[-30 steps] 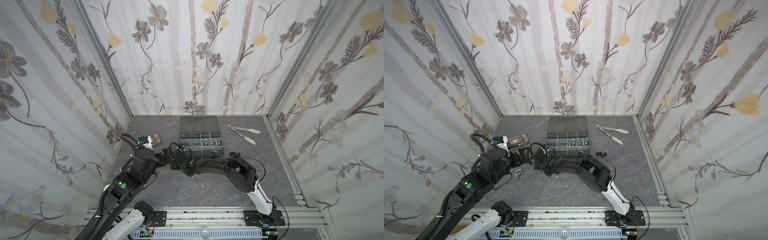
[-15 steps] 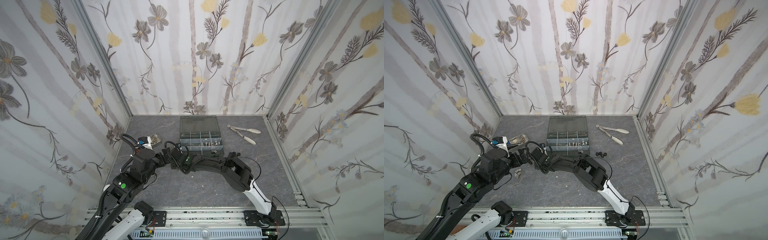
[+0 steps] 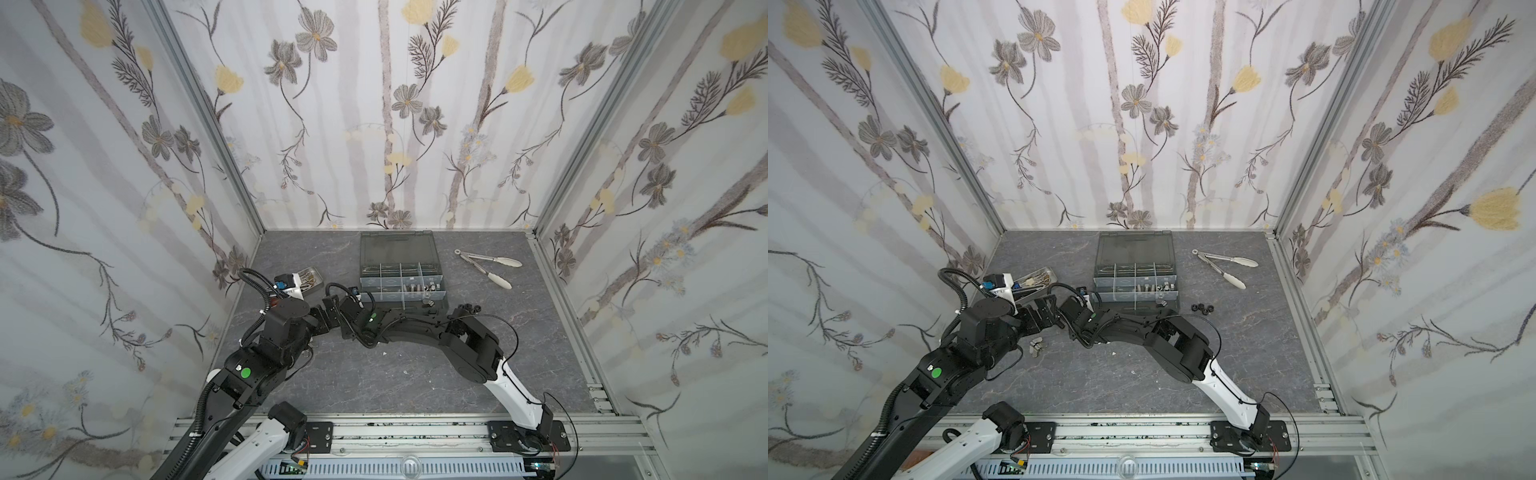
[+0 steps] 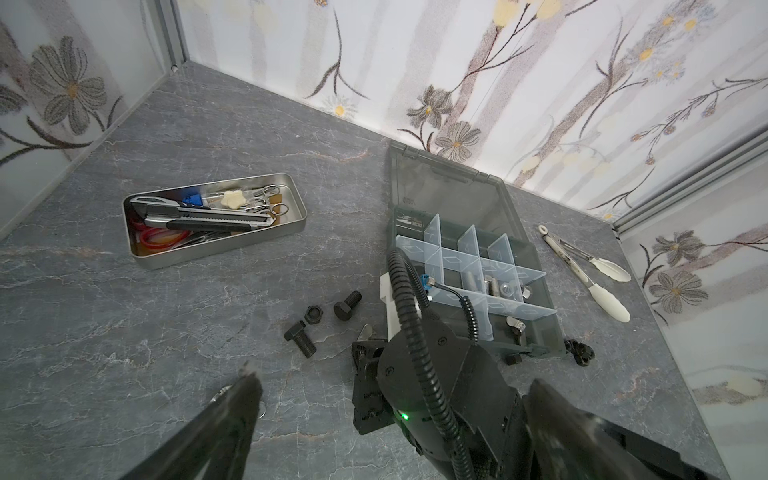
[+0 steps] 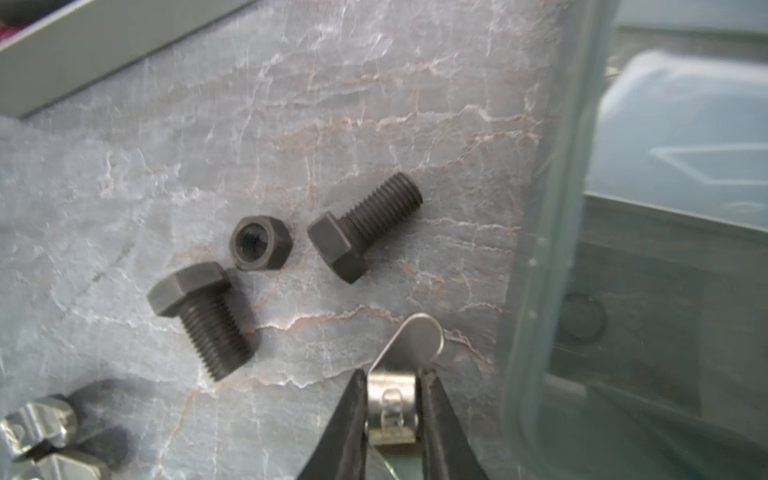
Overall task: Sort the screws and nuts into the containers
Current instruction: 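Grasp the wing nut with the right gripper and lift it toward the box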
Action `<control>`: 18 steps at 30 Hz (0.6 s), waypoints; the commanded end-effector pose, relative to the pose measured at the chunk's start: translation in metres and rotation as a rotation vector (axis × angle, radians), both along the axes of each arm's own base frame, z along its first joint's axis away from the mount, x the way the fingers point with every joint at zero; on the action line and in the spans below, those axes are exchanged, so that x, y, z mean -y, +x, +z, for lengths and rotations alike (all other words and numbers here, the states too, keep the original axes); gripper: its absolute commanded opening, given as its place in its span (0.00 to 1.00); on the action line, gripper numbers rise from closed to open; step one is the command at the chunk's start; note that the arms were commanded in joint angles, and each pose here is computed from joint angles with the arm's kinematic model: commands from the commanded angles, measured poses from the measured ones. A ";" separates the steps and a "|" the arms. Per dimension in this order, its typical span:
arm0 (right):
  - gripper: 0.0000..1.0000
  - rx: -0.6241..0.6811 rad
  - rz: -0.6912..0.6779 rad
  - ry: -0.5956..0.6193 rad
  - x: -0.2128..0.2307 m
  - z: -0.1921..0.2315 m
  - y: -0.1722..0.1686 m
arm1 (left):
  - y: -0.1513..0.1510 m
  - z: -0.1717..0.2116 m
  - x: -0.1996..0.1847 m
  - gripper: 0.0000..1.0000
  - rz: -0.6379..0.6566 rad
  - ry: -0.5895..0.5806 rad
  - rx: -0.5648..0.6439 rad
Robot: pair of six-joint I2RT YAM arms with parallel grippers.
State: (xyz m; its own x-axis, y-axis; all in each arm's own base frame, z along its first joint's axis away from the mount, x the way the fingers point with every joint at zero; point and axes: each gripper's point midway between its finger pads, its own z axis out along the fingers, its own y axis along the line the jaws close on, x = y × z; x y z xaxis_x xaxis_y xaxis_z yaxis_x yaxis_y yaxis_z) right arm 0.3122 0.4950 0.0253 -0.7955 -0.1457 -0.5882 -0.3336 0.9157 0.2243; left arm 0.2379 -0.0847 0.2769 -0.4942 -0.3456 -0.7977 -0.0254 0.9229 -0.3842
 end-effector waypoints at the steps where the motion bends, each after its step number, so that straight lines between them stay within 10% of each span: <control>1: 0.17 -0.040 0.019 -0.063 0.011 -0.009 -0.009 | 0.000 0.001 -0.005 1.00 0.019 0.017 0.006; 18: 0.11 0.021 0.079 0.038 0.006 0.054 -0.019 | 0.004 -0.007 -0.006 1.00 0.037 0.033 -0.016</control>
